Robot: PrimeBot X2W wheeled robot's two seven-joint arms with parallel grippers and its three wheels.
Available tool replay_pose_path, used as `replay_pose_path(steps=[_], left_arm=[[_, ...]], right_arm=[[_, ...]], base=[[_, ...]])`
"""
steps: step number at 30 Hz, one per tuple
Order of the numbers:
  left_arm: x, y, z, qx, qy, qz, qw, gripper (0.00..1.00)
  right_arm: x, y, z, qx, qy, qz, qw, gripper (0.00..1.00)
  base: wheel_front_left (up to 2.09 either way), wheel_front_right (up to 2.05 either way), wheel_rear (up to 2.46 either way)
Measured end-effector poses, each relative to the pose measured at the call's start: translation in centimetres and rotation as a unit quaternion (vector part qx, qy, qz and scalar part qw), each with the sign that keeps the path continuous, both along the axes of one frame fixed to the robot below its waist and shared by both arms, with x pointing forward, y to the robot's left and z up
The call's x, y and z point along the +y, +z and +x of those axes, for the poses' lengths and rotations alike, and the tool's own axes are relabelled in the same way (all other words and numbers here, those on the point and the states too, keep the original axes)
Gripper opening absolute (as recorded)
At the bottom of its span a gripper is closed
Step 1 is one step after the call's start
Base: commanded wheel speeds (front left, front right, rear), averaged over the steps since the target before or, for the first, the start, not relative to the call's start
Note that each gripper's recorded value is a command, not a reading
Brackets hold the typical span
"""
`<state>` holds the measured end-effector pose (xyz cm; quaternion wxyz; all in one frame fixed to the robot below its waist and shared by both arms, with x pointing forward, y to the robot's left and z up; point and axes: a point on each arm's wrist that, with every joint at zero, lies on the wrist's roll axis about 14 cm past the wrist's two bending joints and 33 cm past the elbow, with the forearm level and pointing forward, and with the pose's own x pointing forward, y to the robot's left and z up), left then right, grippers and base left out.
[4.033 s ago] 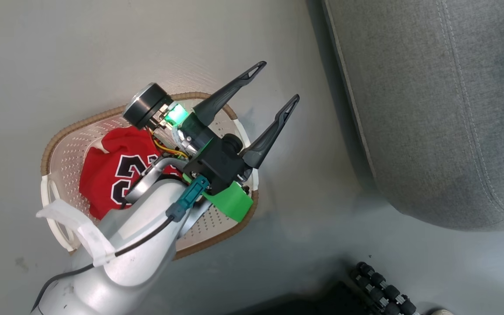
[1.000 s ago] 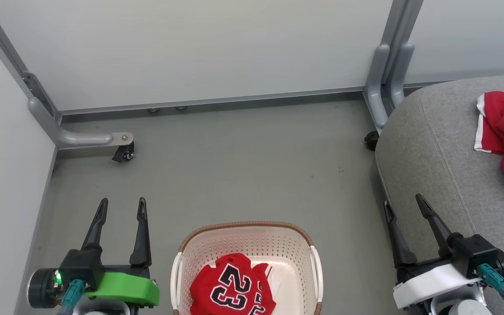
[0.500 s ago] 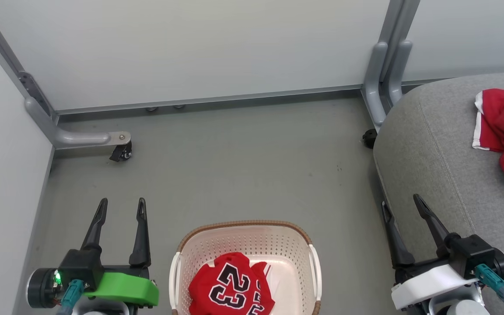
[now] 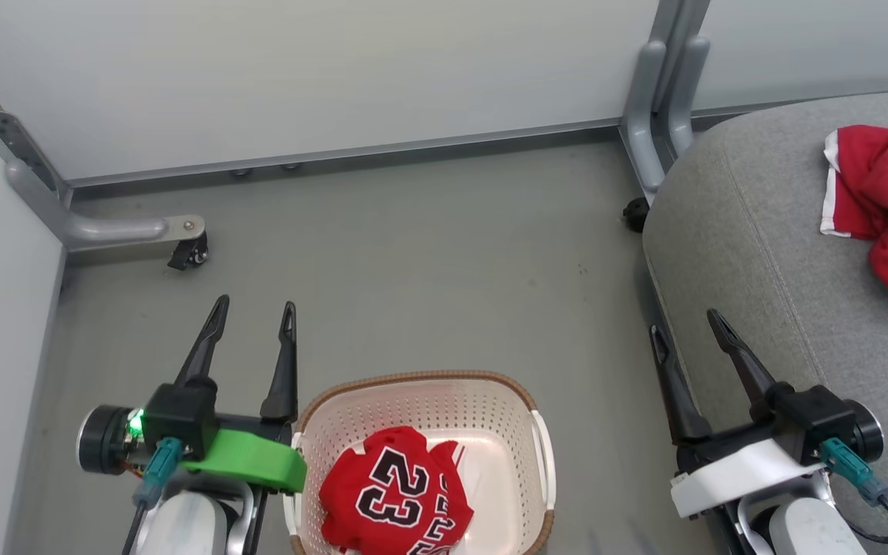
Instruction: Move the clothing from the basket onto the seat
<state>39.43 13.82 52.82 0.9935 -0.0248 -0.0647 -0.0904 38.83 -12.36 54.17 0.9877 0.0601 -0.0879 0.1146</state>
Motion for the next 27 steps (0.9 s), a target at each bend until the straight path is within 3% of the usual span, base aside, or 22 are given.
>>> replay_pose_path(steps=[13, 27], left_arm=[[-5.4, -6.7, 5.5, 0.087, -0.108, 0.054, 0.989, 1.00], [-9.2, -19.6, 6.3, 0.249, -0.204, 0.109, 0.941, 1.00]], right_arm=[[-0.2, -0.5, 3.7, -0.001, -0.002, -0.003, 1.000, 1.00], [-2.8, -2.8, 6.8, 0.019, -0.034, -0.015, 0.999, 1.00]], base=[[0.00, 0.00, 0.00], [0.00, 0.00, 0.00]])
